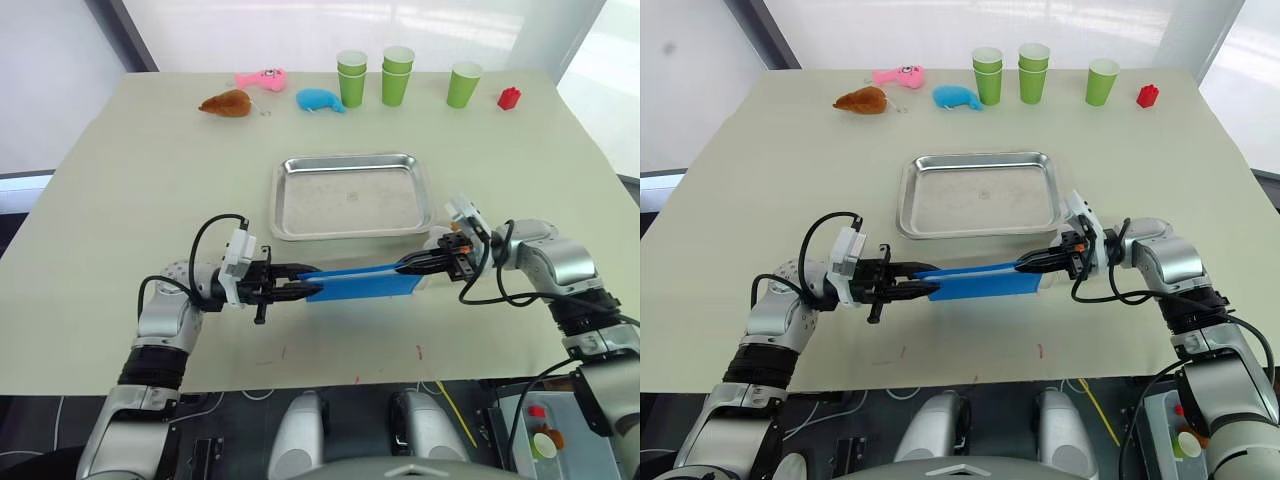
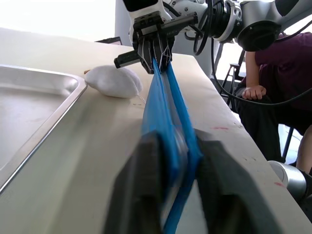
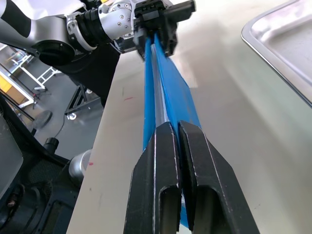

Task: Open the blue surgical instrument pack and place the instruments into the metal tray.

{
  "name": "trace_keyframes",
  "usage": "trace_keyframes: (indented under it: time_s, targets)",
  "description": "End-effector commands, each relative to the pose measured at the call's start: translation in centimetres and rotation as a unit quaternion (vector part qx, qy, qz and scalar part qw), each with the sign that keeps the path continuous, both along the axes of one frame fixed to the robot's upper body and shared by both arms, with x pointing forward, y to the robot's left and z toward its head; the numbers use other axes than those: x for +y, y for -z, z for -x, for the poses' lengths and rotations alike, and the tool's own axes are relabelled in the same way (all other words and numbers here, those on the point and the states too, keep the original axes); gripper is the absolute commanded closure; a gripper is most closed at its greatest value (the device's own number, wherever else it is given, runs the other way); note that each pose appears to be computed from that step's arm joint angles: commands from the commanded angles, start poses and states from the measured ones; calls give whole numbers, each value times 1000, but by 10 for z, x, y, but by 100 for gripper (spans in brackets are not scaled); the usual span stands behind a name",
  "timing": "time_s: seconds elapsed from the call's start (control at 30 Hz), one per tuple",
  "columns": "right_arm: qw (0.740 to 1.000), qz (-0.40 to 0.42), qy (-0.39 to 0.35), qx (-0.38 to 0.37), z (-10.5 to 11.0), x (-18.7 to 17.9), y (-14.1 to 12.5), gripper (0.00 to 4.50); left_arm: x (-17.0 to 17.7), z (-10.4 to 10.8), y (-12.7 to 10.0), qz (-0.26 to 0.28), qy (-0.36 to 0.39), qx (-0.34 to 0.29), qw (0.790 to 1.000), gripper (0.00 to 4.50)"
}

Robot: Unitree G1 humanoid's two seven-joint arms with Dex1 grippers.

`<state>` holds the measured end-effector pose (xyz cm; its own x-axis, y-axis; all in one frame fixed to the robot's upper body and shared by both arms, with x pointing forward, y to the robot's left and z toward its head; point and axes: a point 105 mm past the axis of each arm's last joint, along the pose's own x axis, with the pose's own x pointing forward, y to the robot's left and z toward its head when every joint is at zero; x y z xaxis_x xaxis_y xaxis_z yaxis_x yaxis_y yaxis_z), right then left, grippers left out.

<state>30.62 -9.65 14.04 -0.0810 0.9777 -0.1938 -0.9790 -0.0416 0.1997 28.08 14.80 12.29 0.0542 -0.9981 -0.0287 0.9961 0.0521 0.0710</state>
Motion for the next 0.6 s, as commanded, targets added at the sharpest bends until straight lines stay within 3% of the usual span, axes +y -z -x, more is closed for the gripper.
trace_keyframes:
  time_s: [0.03,0.13,0.23,0.4,0.43,0.47,0.5,0.6]
  targets:
    - [1000,-7,12,-17,-3,0,-6,450,-1,1,-5,3,13,-14,1000,431]
    - [1000,-8,17,-7,-2,-2,-5,450,-2,3,-1,3,12,-11,1000,431]
    - [999,-20,30,1,-1,-8,-7,357,-6,6,3,6,13,-8,1000,450]
    - [995,-47,87,-20,-8,-35,-24,123,-5,4,2,4,11,-11,1000,450]
    - [993,-50,102,-26,-10,-43,-28,57,-5,4,1,3,11,-13,1000,450]
    - [992,-51,114,-34,-11,-49,-31,49,-5,4,1,3,11,-14,1000,450]
    - [990,-52,126,-46,-14,-54,-32,8,-5,3,1,2,11,-15,1000,450]
    - [976,-68,189,-86,-28,-72,-42,4,-5,0,-1,-2,11,-20,1000,450]
